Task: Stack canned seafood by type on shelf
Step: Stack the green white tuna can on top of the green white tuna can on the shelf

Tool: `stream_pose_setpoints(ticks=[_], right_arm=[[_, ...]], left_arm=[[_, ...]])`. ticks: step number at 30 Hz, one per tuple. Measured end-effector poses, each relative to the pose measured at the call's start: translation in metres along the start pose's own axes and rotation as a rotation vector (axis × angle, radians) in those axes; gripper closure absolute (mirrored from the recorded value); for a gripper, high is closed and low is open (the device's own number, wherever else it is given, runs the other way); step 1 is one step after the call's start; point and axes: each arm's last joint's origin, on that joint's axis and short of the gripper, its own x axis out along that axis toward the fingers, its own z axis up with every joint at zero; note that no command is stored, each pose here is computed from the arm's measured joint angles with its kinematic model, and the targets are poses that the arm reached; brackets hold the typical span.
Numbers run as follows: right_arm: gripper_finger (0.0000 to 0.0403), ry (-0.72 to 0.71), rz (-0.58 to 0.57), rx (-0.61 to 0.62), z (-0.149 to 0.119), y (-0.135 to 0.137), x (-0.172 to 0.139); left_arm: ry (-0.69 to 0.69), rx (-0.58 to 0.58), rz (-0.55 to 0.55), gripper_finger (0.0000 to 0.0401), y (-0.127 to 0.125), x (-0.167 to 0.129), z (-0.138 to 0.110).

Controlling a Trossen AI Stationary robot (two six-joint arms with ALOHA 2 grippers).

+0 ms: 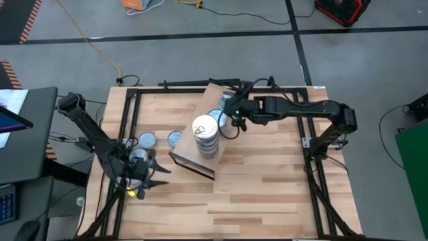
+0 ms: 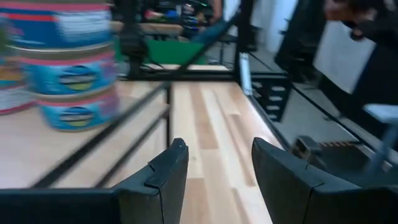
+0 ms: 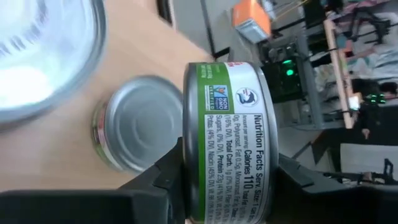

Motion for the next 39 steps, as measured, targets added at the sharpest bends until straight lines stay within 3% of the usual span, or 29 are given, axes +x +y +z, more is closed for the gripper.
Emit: stream_pose_setpoints(ticks=[6, 11, 21, 29, 39], right_arm=[[0.0242, -0.009, 0.009, -0.001, 0.000, 0.000, 0.025], [0.0212, 0.019, 0.016, -0.020, -0.007, 0.007, 0.038], [0.0199, -0.011, 0.071, -0.030, -0.006, 0.010, 0.032], [0.0193, 0.031, 0.107, -0.059, -0.008, 0.014, 0.023], [0.0111, 0.085, 0.136, -0.044, -0.011, 0.015, 0.015]], left_arm=[[-0.028, 0.000, 0.058, 0.0230, 0.007, -0.007, 0.006], [-0.033, -0.005, 0.057, 0.0230, 0.008, -0.009, 0.007], [-0.031, 0.017, 0.073, 0.0230, 0.009, -0.009, 0.007], [-0.025, -0.051, 0.024, 0.0230, 0.007, -0.009, 0.007], [-0.028, -0.078, 0.043, 0.0230, 0.009, -0.008, 0.007]])
